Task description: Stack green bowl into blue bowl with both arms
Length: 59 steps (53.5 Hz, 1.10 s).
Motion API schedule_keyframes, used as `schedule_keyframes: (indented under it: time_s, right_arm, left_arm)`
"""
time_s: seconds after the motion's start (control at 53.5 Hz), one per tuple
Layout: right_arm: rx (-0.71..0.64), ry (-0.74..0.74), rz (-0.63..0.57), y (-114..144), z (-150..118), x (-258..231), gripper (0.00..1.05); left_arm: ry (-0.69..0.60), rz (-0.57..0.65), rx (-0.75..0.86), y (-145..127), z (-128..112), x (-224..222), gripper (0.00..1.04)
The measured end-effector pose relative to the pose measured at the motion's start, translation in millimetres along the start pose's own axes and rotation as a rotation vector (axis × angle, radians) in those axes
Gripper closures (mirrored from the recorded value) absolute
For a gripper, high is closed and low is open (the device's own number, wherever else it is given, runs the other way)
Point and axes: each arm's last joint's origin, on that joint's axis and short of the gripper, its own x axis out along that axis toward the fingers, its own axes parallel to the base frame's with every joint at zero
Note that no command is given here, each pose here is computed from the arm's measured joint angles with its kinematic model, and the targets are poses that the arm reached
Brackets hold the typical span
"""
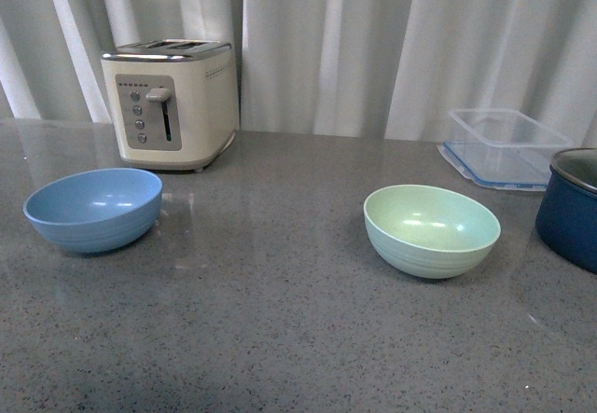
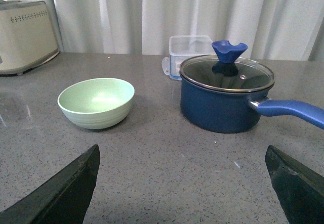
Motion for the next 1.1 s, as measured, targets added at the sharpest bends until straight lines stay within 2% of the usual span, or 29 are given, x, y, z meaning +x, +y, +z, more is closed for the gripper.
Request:
schedule_keyframes:
  time_s: [0.598, 0.972, 1.103]
  right_arm:
    - [0.000, 0.000, 0.000, 0.0, 0.0, 0.0, 0.10]
    - [0.000, 0.000, 0.000, 0.0, 0.0, 0.0, 0.10]
    - [0.000, 0.000, 0.000, 0.0, 0.0, 0.0, 0.10]
  left_arm:
    - [0.158, 0.060, -0.036, -3.7, -11.2, 77.1, 0.07]
    - [0.191, 0.091, -0.024, -5.6, -13.8, 104.5, 0.07]
    - [0.199, 0.106, -0.017, -5.3, -14.9, 110.6, 0.25]
